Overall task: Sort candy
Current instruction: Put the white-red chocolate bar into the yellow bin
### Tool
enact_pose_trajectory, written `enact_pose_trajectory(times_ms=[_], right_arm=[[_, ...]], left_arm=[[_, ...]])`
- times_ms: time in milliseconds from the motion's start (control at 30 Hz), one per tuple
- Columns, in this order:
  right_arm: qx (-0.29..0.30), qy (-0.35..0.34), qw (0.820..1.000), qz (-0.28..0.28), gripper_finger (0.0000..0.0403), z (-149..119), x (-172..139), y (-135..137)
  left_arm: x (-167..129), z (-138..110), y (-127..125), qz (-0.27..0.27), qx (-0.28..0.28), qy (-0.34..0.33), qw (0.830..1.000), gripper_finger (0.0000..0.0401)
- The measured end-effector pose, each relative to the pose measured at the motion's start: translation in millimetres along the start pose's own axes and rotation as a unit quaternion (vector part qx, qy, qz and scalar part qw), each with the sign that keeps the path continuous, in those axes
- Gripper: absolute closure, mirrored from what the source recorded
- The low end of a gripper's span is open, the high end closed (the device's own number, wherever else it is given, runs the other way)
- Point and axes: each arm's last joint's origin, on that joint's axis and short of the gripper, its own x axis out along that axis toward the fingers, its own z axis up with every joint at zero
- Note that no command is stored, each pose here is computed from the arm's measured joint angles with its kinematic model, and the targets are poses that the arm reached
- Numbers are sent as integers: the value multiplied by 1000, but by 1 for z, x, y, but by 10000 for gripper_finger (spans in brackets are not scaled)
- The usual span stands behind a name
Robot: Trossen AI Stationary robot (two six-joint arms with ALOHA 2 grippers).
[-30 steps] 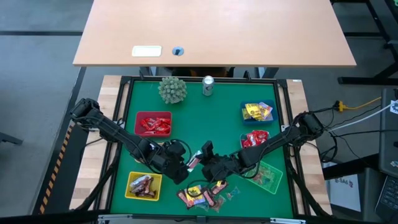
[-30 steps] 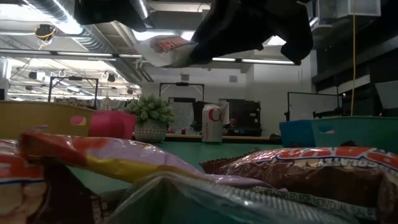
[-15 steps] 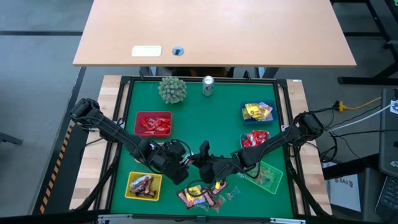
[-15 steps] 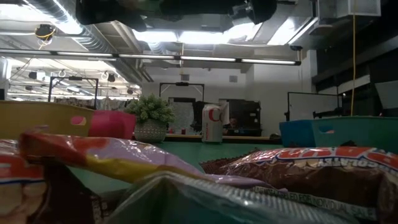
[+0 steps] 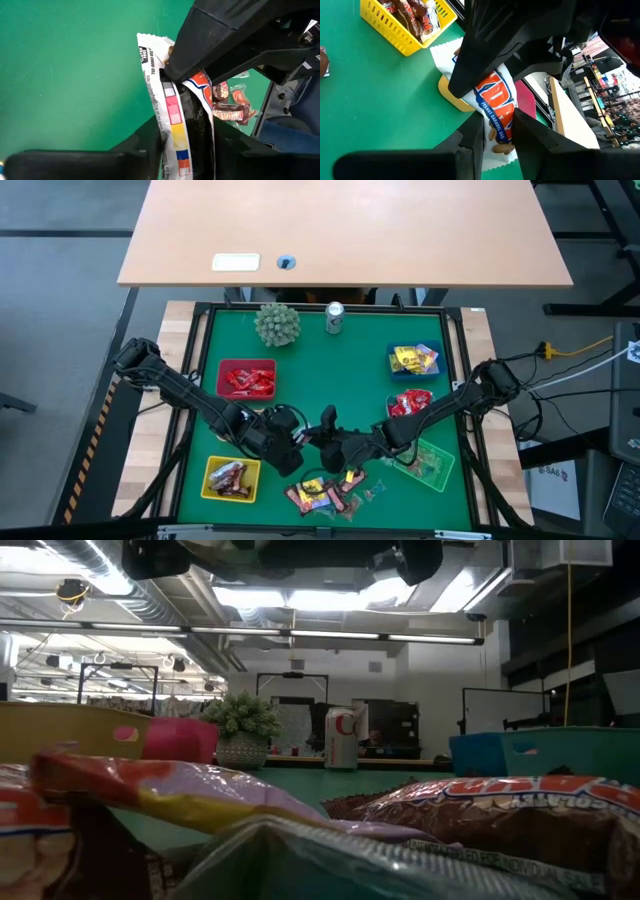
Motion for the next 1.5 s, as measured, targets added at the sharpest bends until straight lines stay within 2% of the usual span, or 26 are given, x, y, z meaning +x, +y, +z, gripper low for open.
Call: enact_pose_trajectory(times_ms=[267, 567, 833, 1000, 1200, 1333, 1500], right_arm=[[0, 0, 1000, 0, 313, 0, 0, 0], [0, 0, 1000, 0, 306, 0, 0, 0], [1, 6, 1000, -11, 220, 0, 0, -1], [16, 23, 999, -33, 184, 3, -5, 4], [-1, 74, 997, 8, 184, -5, -13, 22], [-4, 123, 991, 59, 190, -16, -19, 33], [26, 164, 968, 187, 192, -29, -25, 43]], left_arm=[[0, 0, -1, -4, -1, 0, 1000, 340], [0, 0, -1, -6, -2, -1, 1000, 349], [0, 0, -1, -9, -1, 6, 1000, 350], [0, -4, -2, -29, 2, 57, 998, 350], [-8, -29, -2, -38, 31, 187, 981, 350], [-18, -51, -3, -20, 37, 238, 970, 350], [-32, -78, -8, -2, 34, 272, 962, 350]])
